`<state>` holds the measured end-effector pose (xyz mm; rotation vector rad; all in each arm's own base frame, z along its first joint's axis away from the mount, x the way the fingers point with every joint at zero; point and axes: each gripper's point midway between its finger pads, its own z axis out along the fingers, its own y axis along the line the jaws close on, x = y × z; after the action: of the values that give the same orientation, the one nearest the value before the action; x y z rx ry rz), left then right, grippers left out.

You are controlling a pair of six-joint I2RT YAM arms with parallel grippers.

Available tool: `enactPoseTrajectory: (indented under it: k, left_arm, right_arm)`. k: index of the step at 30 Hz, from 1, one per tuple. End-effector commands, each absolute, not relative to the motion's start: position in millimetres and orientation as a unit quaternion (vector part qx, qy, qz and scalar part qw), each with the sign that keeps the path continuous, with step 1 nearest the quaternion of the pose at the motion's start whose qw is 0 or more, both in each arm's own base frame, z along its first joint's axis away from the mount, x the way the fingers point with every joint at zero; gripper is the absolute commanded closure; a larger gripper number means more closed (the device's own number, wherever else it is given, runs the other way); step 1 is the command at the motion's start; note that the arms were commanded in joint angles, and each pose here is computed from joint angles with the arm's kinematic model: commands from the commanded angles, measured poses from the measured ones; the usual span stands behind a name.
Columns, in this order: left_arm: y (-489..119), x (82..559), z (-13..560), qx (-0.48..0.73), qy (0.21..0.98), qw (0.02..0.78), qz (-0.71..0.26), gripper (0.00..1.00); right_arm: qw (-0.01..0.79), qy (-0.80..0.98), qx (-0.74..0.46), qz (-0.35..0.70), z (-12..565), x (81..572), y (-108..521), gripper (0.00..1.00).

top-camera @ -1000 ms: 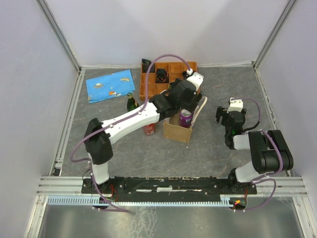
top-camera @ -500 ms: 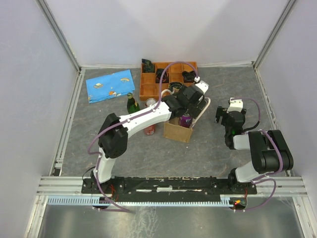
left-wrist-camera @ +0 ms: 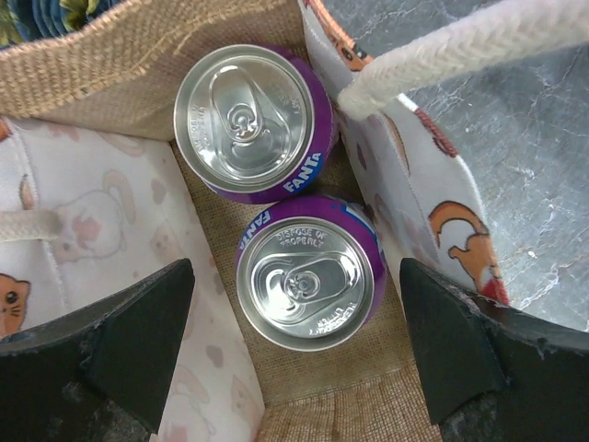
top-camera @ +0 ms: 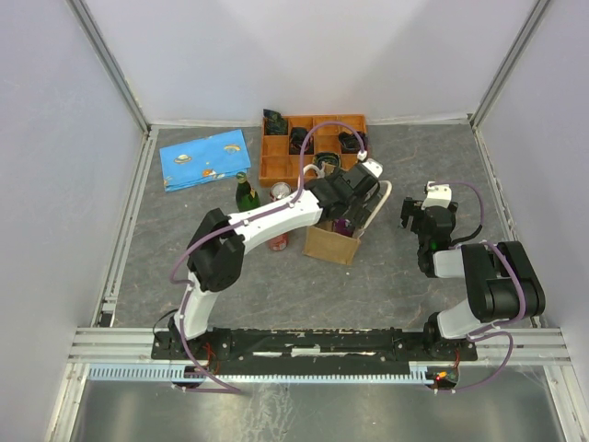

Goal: Take the beverage out of the canvas bag

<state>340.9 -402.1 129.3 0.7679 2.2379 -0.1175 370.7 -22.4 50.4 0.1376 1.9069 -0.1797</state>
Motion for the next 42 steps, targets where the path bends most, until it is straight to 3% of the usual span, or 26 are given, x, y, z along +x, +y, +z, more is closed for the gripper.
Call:
enactPoseTrajectory:
  k: [1, 11, 17, 20, 21, 24, 25, 31, 42]
  left_arm:
    - [-406.6, 343.6, 120.4, 0.272, 0.885, 0.372, -0.063, 0.01]
    - [-401.7, 353.1, 109.4, 0.255, 0.882, 0.393, -0.063, 0.06]
    - [-404.3, 355.2, 101.6, 0.253, 0.883, 0.391, -0.064, 0.24]
    - [-404.9, 356.3, 97.6, 0.256, 0.883, 0.389, -0.063, 0.41]
    - [-404.5, 355.9, 95.1, 0.258, 0.884, 0.386, -0.062, 0.5]
    - [-402.6, 353.7, 90.2, 0.265, 0.886, 0.377, -0.058, 0.94]
    - [-403.2, 351.8, 90.2, 0.27, 0.886, 0.373, -0.06, 0.97]
    - [-406.4, 345.5, 119.3, 0.299, 0.877, 0.369, -0.077, 0.97]
    - [-399.1, 347.7, 260.4, 0.274, 0.817, 0.489, -0.133, 0.97]
  right_arm:
    - [0.601, 0.794, 0.063, -0.071, 71.3, 383.7, -21.8, 0.01]
    - [0.601, 0.794, 0.063, -0.071, 71.3, 383.5, -21.8, 0.01]
    - [0.601, 0.794, 0.063, -0.071, 71.4, 383.5, -22.1, 0.01]
    - [0.601, 0.794, 0.063, -0.071, 71.2, 383.7, -21.8, 0.01]
    - [0.601, 0.794, 0.063, -0.071, 71.0, 383.5, -21.8, 0.01]
    - [0.601, 0.794, 0.063, -0.071, 71.1, 383.6, -21.8, 0.01]
    - [0.601, 0.794, 0.063, -0.071, 71.0, 383.4, -21.8, 0.01]
    - [0.601, 0.794, 0.062, -0.071, 71.2, 383.6, -21.8, 0.01]
    - [0.6, 0.794, 0.063, -0.071, 70.8, 383.6, -21.8, 0.01]
